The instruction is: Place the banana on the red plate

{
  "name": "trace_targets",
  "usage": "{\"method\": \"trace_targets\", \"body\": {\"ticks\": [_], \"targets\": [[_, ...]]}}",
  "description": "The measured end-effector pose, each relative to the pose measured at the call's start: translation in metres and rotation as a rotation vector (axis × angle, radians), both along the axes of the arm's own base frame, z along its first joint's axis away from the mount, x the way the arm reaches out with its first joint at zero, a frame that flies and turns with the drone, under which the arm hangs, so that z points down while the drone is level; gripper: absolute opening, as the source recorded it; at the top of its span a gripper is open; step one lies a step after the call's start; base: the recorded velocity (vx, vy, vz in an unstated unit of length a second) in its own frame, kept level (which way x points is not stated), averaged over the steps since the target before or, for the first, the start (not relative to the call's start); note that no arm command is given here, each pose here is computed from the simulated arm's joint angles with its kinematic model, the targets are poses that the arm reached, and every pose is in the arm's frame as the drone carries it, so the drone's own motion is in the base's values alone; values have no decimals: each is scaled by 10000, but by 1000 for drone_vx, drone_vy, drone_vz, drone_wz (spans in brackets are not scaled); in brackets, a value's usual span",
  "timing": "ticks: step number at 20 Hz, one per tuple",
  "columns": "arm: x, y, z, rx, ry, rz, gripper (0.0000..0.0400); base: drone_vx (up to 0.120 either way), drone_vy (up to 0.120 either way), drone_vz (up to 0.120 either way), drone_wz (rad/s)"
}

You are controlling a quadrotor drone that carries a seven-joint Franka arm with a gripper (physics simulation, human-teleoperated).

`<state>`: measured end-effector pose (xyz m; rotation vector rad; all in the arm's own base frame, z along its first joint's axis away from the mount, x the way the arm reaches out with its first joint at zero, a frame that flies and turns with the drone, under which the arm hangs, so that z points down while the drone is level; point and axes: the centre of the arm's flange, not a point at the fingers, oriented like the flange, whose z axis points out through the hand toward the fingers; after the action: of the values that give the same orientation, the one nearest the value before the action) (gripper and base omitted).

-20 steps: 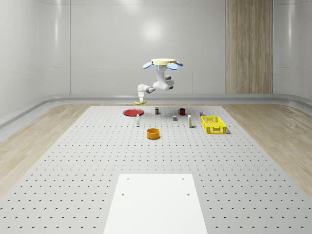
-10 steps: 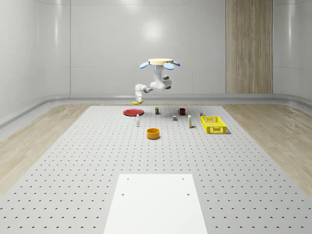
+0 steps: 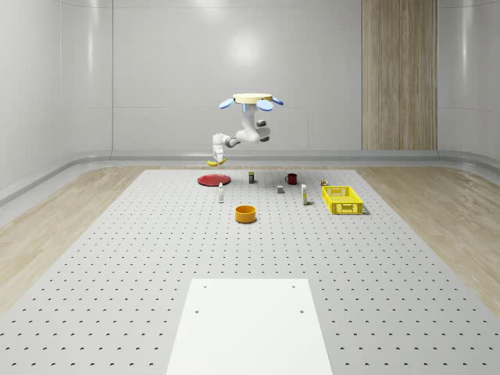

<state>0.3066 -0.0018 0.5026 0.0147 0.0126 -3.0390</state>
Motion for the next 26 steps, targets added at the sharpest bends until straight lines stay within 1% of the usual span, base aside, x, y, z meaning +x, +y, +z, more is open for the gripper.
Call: {"method": "trace_targets", "body": {"ticks": [3, 8, 13, 26], "targets": [[0, 0, 0, 0, 0, -19, 193, 120, -93, 0, 0], [0, 0, 0, 0, 0, -36, 193, 120, 0, 0, 0], [0, 0, 0, 1, 0, -42, 193, 120, -112, 0, 0], [0, 0, 4, 1, 0, -47, 193, 0, 0, -120, 0]]}}
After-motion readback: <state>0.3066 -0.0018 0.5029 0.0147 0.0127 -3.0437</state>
